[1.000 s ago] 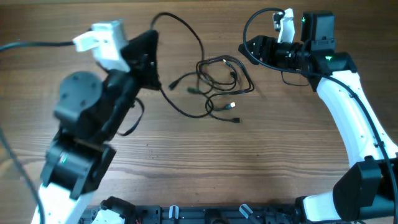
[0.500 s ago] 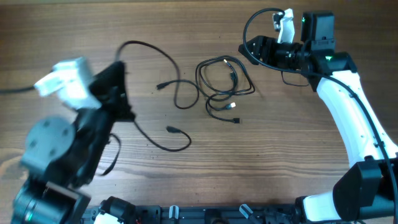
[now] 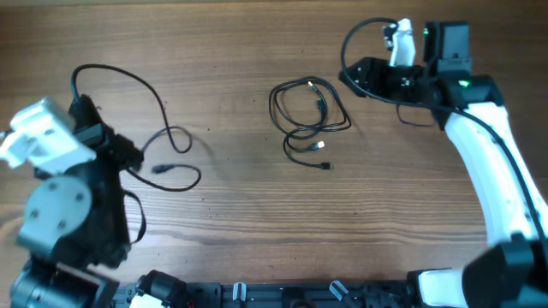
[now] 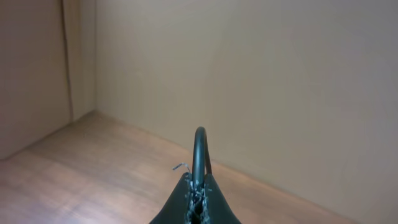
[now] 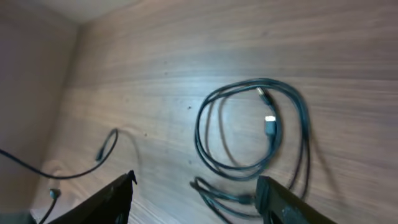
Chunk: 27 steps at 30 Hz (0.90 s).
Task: Untangle cables
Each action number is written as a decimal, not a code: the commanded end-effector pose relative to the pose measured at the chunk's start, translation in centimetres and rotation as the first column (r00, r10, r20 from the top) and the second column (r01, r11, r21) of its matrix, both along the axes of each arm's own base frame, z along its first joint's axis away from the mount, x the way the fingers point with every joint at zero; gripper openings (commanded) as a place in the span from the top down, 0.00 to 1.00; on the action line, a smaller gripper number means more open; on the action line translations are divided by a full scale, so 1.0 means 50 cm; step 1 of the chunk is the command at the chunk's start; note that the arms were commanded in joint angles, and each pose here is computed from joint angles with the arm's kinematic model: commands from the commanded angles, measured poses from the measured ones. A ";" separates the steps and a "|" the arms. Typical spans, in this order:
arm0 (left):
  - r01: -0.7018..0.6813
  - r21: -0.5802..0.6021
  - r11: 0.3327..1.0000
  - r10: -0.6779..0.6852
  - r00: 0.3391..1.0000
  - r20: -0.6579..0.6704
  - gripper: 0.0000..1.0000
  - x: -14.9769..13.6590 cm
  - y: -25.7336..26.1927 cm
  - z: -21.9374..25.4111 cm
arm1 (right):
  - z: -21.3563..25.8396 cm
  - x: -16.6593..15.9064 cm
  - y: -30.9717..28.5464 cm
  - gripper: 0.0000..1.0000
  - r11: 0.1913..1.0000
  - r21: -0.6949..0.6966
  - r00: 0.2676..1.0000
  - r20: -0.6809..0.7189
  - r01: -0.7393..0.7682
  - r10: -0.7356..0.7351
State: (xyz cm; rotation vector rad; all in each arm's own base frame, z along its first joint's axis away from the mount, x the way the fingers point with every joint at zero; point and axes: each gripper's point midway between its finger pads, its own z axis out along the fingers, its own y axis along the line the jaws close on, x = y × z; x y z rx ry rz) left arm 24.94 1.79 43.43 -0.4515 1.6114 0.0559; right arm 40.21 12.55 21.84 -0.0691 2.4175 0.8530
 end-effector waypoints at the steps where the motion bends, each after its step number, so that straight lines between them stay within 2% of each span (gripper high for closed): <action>1: -0.015 0.060 0.998 0.021 0.996 -0.091 0.96 0.050 -0.001 -0.033 | 0.118 -0.054 -0.052 0.34 0.988 -0.138 0.983 0.179 0.068 -0.042; 5: 0.102 0.025 0.995 -0.094 0.974 -0.208 0.96 0.128 -0.030 -0.099 | 0.178 -0.107 -0.085 0.32 0.971 -0.191 0.962 0.258 0.143 -0.091; 8: 0.205 -0.078 0.976 -0.219 0.928 -0.302 0.96 0.189 -0.032 -0.151 | 0.222 -0.137 -0.092 0.29 0.968 -0.195 0.940 0.328 0.160 -0.089; 11: 0.212 -0.195 0.958 -0.273 0.881 -0.386 0.96 0.244 0.011 -0.187 | 0.243 -0.151 -0.093 0.28 0.968 -0.187 0.929 0.360 0.167 -0.090; 13: 0.162 -0.230 0.960 -0.250 0.866 -0.434 0.96 0.277 0.071 -0.193 | 0.242 -0.150 -0.093 0.27 0.968 -0.187 0.929 0.359 0.166 -0.090; 16: 0.102 -0.197 0.975 -0.186 0.858 -0.478 0.96 0.331 0.172 -0.174 | 0.233 -0.143 -0.093 0.27 0.968 -0.191 0.934 0.345 0.163 -0.089; 19: -0.008 -0.169 0.986 -0.074 0.878 -0.472 0.96 0.355 0.268 -0.137 | 0.223 -0.137 -0.092 0.27 0.968 -0.194 0.939 0.331 0.161 -0.090; 21: -0.168 -0.160 0.973 0.078 0.886 -0.457 0.96 0.341 0.349 -0.108 | 0.217 -0.134 -0.092 0.27 0.968 -0.196 0.943 0.321 0.158 -0.089; 23: -0.316 -0.151 0.937 0.219 0.865 -0.451 0.96 0.308 0.410 -0.101 | 0.211 -0.130 -0.092 0.27 0.967 -0.198 0.946 0.312 0.157 -0.089; 27: -0.394 -0.169 0.903 0.253 0.808 -0.532 0.96 0.269 0.439 -0.146 | 0.201 -0.118 -0.091 0.27 0.967 -0.201 0.950 0.301 0.155 -0.089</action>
